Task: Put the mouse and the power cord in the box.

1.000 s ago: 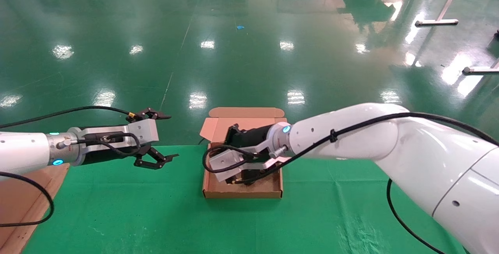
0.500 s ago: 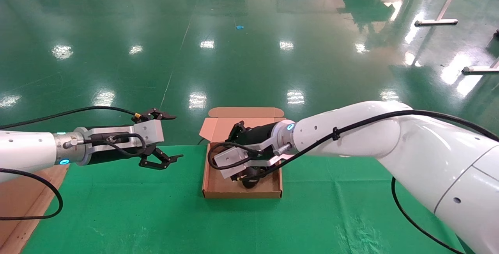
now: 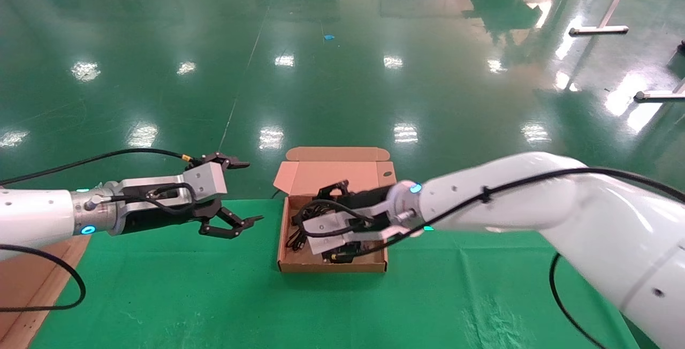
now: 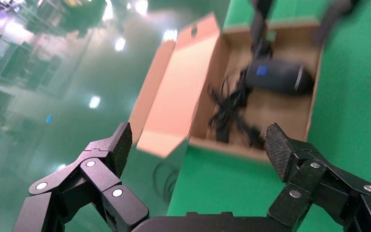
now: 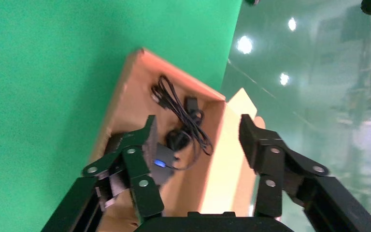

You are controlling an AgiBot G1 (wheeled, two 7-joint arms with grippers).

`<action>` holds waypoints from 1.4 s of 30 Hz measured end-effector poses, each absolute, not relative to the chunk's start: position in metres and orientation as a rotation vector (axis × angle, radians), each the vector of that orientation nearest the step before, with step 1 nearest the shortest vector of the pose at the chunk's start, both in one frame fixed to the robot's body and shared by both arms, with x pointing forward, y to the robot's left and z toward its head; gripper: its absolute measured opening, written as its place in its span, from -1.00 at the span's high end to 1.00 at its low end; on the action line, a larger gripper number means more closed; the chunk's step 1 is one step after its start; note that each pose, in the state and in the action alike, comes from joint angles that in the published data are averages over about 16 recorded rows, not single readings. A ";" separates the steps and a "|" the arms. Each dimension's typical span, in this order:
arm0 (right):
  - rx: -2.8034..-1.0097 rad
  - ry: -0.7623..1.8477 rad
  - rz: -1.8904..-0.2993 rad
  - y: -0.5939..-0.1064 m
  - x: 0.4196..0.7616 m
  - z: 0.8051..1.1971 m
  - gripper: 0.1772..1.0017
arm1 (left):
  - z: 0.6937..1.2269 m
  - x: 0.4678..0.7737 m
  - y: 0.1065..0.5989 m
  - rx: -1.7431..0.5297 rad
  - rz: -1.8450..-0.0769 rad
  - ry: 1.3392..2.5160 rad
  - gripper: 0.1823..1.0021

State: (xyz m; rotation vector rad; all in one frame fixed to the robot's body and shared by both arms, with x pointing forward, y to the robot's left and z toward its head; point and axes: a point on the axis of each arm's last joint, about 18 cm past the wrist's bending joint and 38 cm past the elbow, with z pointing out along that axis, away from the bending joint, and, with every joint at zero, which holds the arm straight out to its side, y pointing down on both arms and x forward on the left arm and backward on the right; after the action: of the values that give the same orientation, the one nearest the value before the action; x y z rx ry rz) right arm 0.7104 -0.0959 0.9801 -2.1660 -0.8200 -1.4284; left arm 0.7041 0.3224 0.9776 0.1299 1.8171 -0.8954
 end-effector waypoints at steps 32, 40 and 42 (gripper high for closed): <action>-1.766 -0.245 -0.769 -0.215 0.598 0.965 -0.99 | 0.989 0.582 0.302 0.155 -1.580 1.788 -1.00; -1.678 -0.210 -0.675 -0.250 0.557 0.975 -1.00 | 0.992 0.543 0.301 0.195 -1.687 1.818 -1.00; -1.660 -0.207 -0.655 -0.258 0.546 0.977 -1.00 | 0.992 0.533 0.301 0.207 -1.710 1.830 -1.00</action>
State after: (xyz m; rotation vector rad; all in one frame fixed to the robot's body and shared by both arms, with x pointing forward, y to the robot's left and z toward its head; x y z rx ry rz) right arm 0.5464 -0.2584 0.9770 -1.6599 -0.2071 -0.6546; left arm 0.5328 0.3014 0.9924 0.2069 1.8295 -1.7096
